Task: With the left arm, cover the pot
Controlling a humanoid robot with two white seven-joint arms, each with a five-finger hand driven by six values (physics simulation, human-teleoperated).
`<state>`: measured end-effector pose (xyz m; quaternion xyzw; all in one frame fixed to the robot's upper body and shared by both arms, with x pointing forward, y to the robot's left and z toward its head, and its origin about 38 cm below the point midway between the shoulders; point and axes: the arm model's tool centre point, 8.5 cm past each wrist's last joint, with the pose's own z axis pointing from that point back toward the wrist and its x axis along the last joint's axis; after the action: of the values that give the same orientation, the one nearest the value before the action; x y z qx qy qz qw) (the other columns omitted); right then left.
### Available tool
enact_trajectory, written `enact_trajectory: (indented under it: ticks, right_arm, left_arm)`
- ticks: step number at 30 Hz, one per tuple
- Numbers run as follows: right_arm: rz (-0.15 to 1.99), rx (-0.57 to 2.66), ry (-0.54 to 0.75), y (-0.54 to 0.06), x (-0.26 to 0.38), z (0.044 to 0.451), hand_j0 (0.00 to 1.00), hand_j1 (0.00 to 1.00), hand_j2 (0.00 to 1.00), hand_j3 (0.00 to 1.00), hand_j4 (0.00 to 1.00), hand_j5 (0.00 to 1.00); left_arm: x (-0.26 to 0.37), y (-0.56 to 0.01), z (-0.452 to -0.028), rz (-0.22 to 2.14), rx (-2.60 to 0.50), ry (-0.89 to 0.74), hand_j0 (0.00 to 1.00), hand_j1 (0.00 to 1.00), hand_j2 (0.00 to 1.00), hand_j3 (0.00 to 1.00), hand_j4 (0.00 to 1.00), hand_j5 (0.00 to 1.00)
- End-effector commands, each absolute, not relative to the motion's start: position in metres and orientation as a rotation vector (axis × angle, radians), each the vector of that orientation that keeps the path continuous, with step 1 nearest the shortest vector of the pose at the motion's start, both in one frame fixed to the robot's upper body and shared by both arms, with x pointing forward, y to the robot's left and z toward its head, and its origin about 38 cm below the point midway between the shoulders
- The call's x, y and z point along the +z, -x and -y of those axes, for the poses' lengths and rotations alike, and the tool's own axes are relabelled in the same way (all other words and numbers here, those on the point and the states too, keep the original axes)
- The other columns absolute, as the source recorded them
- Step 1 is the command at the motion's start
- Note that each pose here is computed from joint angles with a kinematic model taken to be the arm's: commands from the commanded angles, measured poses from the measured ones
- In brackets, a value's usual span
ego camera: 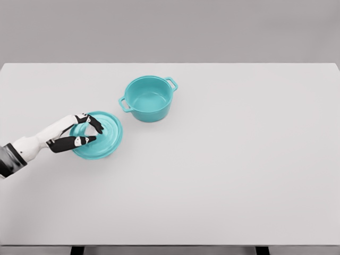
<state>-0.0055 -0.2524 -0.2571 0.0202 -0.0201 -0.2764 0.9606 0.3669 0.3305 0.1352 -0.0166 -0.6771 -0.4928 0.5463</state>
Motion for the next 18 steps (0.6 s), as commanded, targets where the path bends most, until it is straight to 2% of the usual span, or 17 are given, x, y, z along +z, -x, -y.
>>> enact_trajectory:
  ticks: [1,18]
  right_arm:
    - [0.041,-0.56,-0.041,0.005,-0.257,0.252,1.0,1.0,1.0,1.0,1.0,1.0]
    - [0.041,-0.56,-0.041,0.005,-0.257,0.252,1.0,1.0,1.0,1.0,1.0,1.0]
  left_arm:
    - [0.135,-0.368,-0.33,1.583,-1.158,0.035,0.45,0.45,0.45,0.45,0.45,0.45]
    - [0.153,-0.386,-0.332,1.583,-1.151,-0.023,0.45,0.45,0.45,0.45,0.45,0.45]
